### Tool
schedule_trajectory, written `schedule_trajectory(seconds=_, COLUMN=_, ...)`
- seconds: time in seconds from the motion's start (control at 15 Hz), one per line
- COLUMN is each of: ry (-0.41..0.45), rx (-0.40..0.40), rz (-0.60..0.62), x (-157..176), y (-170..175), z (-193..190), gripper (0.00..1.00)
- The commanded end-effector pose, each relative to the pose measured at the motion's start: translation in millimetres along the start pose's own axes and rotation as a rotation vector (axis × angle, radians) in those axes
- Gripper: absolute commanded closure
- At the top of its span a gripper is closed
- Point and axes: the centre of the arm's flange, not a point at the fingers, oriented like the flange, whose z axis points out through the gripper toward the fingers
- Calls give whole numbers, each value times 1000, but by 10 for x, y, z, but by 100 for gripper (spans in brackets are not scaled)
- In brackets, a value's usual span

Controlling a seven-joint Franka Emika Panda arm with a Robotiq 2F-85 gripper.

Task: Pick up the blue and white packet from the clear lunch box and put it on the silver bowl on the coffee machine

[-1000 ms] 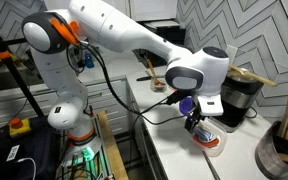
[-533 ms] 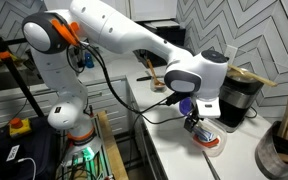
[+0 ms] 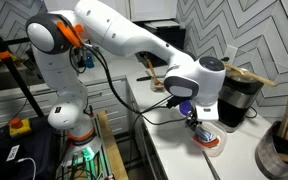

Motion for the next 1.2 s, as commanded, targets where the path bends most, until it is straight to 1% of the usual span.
schedule_trajectory(seconds=0.0, ry=-6, rx=31, rz=1, x=2, y=35, z=103, gripper=79)
schedule_trajectory(seconds=0.07, ry=-6, rx=36, rz=1, x=-3, y=29, z=82, gripper=87)
schedule_trajectory(seconds=0.13, ry=-6, rx=41, rz=2, x=-8, y=23, z=54, gripper=97)
schedule_trajectory(seconds=0.2, ry=-3, rx=47, rz=4, x=-10, y=15, z=11, gripper=100)
schedule_trajectory(seconds=0.47, ry=5, rx=51, rz=-5, x=-23, y=12, z=-89, gripper=100)
schedule_trajectory(seconds=0.6, ry=9, rx=46, rz=-9, x=-53, y=12, z=-282, gripper=100)
schedule_trajectory(seconds=0.67, ry=8, rx=58, rz=-18, x=-62, y=15, z=-454, gripper=100)
schedule_trajectory(seconds=0.93, ry=18, rx=180, rz=-32, x=-63, y=-6, z=-1169, gripper=100)
schedule_trajectory(seconds=1.13, ry=44, rx=282, rz=-7, x=-81, y=-35, z=-1632, gripper=100)
